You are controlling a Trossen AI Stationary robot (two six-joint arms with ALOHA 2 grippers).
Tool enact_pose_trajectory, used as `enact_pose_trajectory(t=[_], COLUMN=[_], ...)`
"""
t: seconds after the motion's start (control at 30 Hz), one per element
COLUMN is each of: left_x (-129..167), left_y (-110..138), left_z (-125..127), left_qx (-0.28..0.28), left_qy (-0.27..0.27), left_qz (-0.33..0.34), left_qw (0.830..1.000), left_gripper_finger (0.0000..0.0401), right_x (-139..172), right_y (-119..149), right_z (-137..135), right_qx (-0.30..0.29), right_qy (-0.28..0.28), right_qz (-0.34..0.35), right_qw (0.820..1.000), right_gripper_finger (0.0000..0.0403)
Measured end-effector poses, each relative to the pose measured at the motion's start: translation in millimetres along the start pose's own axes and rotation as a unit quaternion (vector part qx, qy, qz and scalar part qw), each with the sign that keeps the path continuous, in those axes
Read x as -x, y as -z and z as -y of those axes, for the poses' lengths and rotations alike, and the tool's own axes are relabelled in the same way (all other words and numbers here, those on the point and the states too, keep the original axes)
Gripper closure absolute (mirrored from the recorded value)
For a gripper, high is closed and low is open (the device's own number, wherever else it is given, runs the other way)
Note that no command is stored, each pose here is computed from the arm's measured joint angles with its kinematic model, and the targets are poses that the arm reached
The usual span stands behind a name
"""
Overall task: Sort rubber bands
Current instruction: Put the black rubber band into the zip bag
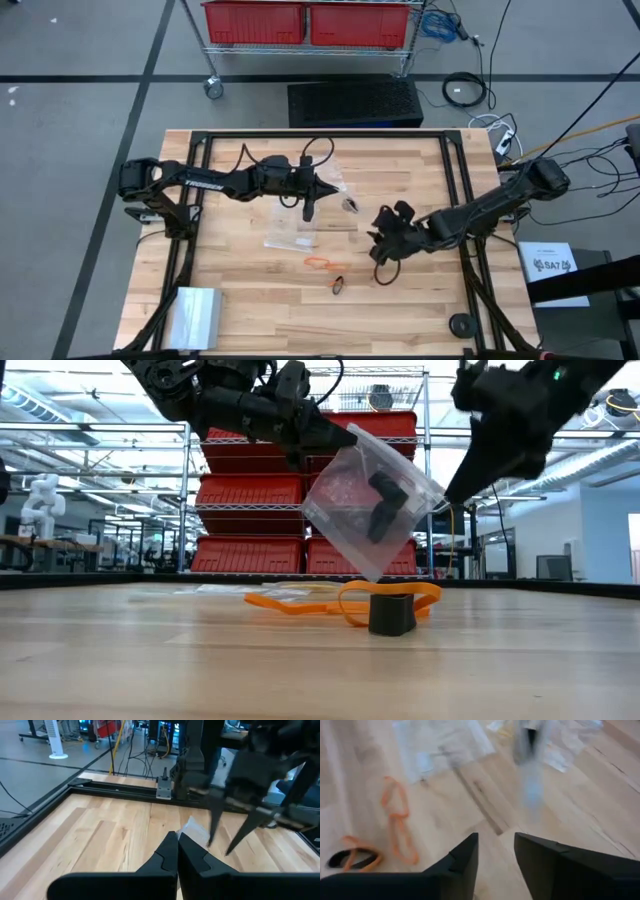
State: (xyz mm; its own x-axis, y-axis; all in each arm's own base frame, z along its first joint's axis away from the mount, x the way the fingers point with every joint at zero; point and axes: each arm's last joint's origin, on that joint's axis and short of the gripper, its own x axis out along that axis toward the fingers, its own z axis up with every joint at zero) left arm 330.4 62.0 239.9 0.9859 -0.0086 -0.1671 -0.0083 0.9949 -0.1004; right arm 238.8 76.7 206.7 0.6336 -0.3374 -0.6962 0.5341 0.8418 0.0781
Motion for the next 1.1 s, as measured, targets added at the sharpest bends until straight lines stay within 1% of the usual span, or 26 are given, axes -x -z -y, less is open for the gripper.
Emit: enact_pose_trajectory(t=[0.1, 0.2, 0.27, 0.37, 0.43, 0.5, 0.53, 0.63, 0.67, 0.73, 0.8, 1.0, 1.1], left_x=[0.0, 0.0, 0.0, 0.0, 0.0, 0.0, 0.1, 1.5, 2.6, 4.4, 5.0, 4.4, 4.9], left_y=[0.0, 0.0, 0.1, -0.1, -0.1, 0.0, -0.1, -1.1, -2.2, -4.5, -5.5, -9.1, -13.6], left_z=[0.0, 0.0, 0.0, 0.0, 0.1, -0.1, -0.5, -4.4, -5.8, -8.2, -9.1, -3.9, -3.3], left_qx=[0.002, 0.002, 0.002, 0.002, 0.001, -0.001, -0.001, 0.000, 0.000, 0.000, 0.002, -0.003, -0.009], left_qy=[0.000, 0.000, 0.000, 0.001, 0.001, 0.001, 0.000, -0.006, -0.008, -0.011, 0.000, 0.030, 0.039], left_qz=[0.000, 0.000, 0.000, 0.000, 0.000, 0.000, 0.000, 0.002, 0.003, 0.008, 0.012, 0.029, 0.051], left_qw=[1.000, 1.000, 1.000, 1.000, 1.000, 1.000, 1.000, 1.000, 1.000, 1.000, 1.000, 0.999, 0.998], left_gripper_finger=[0.0401, 0.0401, 0.0401, 0.0401, 0.0401, 0.0401, 0.0401, 0.0401, 0.0401, 0.0401, 0.0401, 0.0401, 0.0401], right_x=[-5.7, -6.2, -7.2, -9.6, -12.1, -16.1, -18.4, -21.5, -21.1, -16.9, -9.2, 25.1, 41.6], right_y=[2.0, -1.1, -3.7, -9.2, -10.9, -10.1, -9.5, -7.8, -8.2, -10.5, -17.5, -52.2, -67.3], right_z=[6.5, 7.7, 8.3, 9.4, 10.8, 11.5, 11.9, 13.0, 13.2, 14.5, 16.5, 22.4, 27.2], right_qx=[-0.021, -0.027, -0.026, -0.026, -0.021, -0.016, -0.014, -0.006, -0.001, 0.003, 0.004, 0.029, 0.043], right_qy=[0.020, 0.038, 0.041, 0.040, 0.044, 0.050, 0.052, 0.056, 0.059, 0.058, 0.051, 0.039, 0.048], right_qz=[0.009, 0.034, 0.043, 0.057, 0.058, 0.052, 0.047, 0.035, 0.038, 0.045, 0.056, 0.089, 0.086], right_qw=[1.000, 0.998, 0.998, 0.997, 0.997, 0.997, 0.997, 0.998, 0.998, 0.997, 0.997, 0.995, 0.994], right_gripper_finger=[0.0250, 0.0209, 0.0186, 0.0174, 0.0188, 0.0225, 0.0253, 0.0362, 0.0381, 0.0388, 0.0394, 0.0401, 0.0402])
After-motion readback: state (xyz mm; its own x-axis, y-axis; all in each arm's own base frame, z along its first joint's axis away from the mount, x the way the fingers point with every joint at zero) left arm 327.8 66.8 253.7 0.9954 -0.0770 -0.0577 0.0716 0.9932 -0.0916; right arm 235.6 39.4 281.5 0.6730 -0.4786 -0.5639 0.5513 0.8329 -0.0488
